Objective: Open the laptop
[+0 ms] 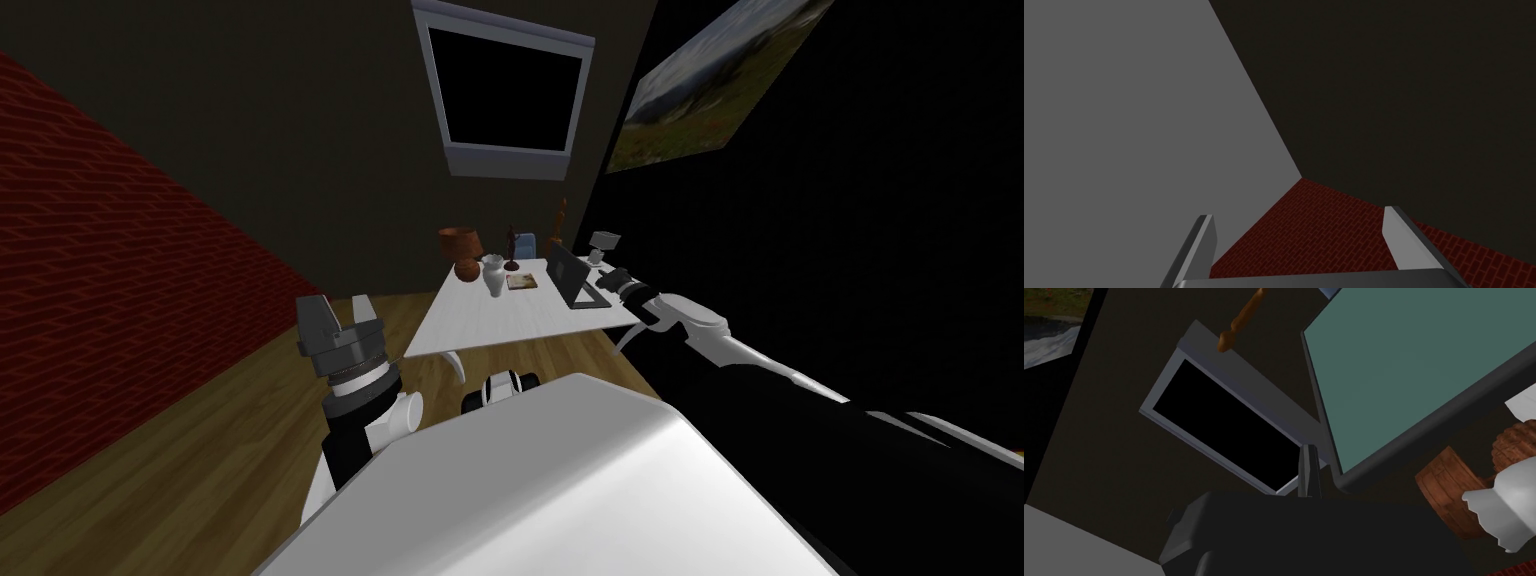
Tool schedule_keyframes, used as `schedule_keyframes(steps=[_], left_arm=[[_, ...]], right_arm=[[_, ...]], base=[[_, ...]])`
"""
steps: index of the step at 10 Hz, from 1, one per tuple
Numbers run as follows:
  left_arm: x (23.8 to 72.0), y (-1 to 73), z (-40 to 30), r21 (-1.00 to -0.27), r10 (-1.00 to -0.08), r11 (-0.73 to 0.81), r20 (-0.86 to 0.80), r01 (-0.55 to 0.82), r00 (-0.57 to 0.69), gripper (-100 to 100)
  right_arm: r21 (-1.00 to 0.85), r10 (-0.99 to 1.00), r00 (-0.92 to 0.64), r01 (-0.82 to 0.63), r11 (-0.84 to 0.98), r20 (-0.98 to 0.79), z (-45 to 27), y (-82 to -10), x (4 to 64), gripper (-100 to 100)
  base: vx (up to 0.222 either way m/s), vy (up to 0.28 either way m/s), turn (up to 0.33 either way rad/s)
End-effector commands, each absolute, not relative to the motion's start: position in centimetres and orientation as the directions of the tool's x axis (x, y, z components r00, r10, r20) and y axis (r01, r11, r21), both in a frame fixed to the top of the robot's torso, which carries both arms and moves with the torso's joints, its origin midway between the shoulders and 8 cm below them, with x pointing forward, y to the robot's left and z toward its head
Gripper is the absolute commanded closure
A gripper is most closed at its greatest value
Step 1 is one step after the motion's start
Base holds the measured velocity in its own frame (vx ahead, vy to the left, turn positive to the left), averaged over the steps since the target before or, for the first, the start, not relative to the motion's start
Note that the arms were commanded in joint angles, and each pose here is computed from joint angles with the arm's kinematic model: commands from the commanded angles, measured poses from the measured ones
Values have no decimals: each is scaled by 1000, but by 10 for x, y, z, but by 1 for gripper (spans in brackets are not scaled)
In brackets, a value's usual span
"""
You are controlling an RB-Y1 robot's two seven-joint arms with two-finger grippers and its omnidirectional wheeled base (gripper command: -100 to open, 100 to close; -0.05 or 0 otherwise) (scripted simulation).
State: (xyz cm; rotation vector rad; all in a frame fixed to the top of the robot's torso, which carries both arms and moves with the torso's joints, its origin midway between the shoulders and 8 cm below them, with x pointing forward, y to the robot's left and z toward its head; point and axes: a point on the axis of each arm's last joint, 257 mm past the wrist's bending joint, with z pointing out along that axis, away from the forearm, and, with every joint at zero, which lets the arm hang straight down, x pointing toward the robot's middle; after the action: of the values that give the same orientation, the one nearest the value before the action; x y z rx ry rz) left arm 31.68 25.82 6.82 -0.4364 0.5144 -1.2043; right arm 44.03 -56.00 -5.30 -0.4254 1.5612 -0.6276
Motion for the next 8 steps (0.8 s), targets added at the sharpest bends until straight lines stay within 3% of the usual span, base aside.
schedule_keyframes(steps=[1,4,5,6,8], left_arm=[[317,258,68,-574,-952,302,-142,761,270,0],[317,258,68,-574,-952,302,-142,761,270,0],[317,258,68,-574,-952,302,-142,761,270,0],[317,258,68,-574,-952,302,-142,761,270,0],[317,258,68,-574,-952,302,-142,761,270,0]], right_arm=[[-494,-488,-79,126,860,-869,-63,-567,442,100],[-317,-313,-47,153,936,-949,-75,-574,446,100],[-361,-356,-56,148,921,-933,-73,-572,444,100],[-422,-415,-77,157,893,-907,-71,-578,442,-100],[-464,-455,-92,161,871,-886,-68,-582,441,-100]], base=[[-77,-181,48],[-59,-143,44],[-34,-65,13],[20,71,10],[42,151,6]])
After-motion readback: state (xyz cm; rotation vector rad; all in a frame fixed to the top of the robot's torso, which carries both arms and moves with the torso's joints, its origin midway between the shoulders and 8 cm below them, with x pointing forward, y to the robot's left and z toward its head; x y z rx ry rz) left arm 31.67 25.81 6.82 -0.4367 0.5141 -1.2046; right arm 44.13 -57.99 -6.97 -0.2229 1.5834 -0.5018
